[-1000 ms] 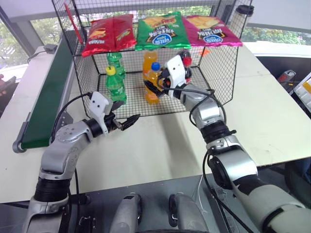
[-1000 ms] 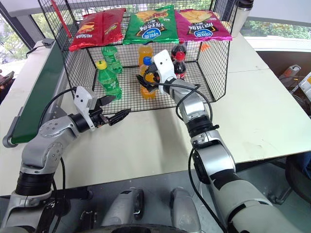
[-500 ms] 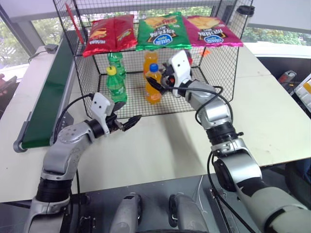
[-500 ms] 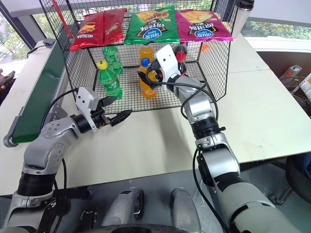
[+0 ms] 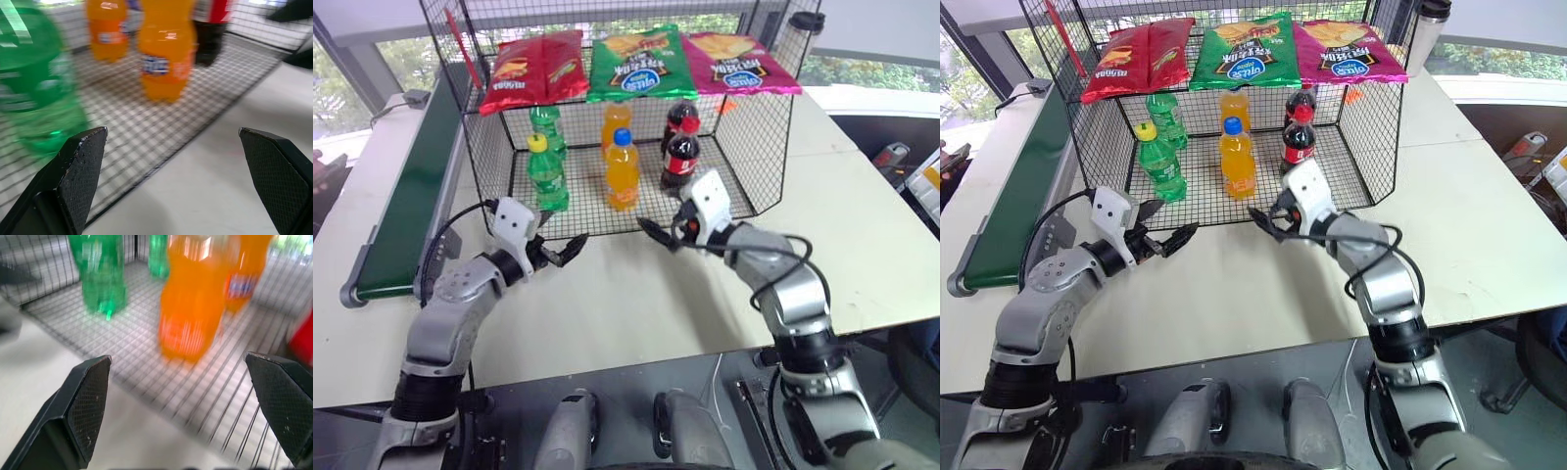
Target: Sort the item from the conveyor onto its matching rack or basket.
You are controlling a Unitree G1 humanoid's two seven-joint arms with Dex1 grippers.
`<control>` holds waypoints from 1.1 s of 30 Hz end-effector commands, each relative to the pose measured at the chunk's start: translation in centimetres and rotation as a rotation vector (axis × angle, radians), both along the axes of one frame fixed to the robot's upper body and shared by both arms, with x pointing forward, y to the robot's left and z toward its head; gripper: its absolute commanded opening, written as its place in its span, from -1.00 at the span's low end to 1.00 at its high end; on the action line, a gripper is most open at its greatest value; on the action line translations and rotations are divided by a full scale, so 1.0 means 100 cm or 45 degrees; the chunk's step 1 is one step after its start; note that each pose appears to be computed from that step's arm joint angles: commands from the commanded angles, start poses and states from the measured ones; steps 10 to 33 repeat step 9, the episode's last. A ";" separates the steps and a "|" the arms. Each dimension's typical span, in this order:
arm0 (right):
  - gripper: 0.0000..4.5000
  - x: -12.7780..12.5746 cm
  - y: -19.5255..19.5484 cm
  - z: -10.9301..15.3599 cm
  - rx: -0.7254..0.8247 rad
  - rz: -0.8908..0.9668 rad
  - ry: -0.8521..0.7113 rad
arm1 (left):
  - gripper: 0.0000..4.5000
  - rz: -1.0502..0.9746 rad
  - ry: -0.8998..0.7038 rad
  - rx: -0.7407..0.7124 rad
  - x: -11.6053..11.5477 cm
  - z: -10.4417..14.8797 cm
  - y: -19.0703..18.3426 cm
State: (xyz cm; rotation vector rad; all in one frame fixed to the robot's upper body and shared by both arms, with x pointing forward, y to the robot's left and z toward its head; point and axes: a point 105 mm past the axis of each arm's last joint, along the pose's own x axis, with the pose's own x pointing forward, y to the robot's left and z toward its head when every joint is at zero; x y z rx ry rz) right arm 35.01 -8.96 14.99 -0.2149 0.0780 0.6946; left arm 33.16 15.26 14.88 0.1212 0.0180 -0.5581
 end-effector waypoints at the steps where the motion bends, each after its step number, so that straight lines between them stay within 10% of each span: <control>1: 0.99 -0.012 -0.003 0.017 0.081 0.021 -0.043 | 1.00 0.061 -0.062 0.009 0.001 0.009 0.006; 33: 0.99 -0.028 -0.013 0.005 0.122 0.000 0.047 | 1.00 0.049 -0.013 -0.034 -0.012 -0.002 0.000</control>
